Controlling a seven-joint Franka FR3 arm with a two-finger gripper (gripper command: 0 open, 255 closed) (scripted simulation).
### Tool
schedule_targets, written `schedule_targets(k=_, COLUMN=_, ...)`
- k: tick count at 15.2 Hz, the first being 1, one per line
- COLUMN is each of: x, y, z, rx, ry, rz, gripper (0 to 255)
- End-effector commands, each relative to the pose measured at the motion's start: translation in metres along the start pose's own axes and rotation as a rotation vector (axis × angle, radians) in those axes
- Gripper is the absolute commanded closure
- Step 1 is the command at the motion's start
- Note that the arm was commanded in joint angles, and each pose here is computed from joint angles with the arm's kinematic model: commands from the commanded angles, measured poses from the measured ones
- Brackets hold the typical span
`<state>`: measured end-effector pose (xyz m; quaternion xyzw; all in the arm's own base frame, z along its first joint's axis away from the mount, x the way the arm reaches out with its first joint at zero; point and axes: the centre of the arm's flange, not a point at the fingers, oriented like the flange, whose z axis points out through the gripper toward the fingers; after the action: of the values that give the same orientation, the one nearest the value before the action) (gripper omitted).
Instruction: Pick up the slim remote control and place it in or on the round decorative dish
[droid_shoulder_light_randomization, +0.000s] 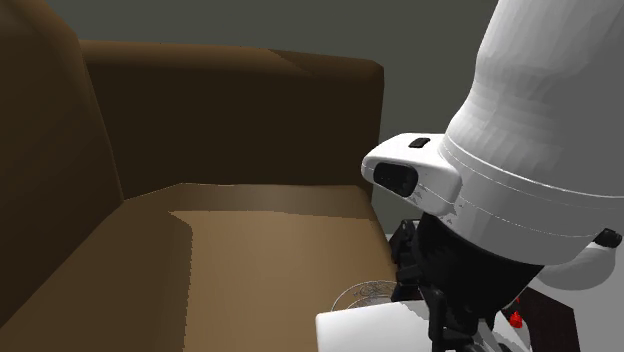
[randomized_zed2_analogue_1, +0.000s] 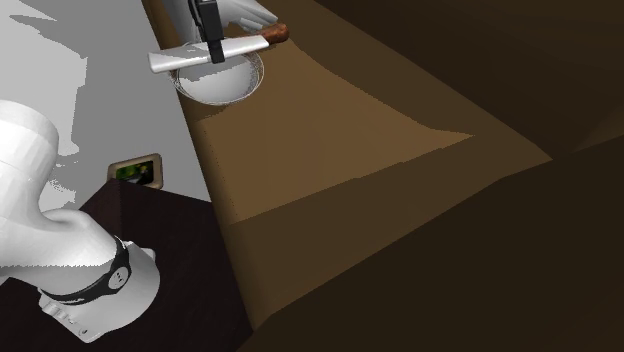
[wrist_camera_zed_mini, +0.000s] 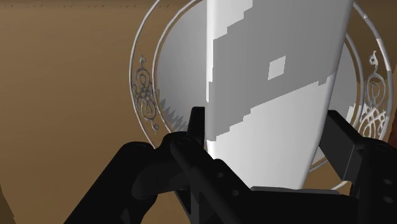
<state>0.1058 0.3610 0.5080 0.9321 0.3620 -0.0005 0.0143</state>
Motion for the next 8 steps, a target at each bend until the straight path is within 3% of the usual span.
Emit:
schedule_targets(k=1, x=0.000, y=0.000, z=0.000, rx=0.000, ry=0.000, rz=0.000, gripper=255)
schedule_targets(k=2, x=0.000, y=0.000, z=0.000, rx=0.000, ry=0.000, rz=0.000, gripper=0)
schedule_targets(k=7, x=0.000, y=0.000, z=0.000, rx=0.000, ry=0.000, rz=0.000, gripper=0)
schedule_targets(k=8, x=0.000, y=0.000, z=-0.013, rx=0.000, ry=0.000, rz=0.000, gripper=0)
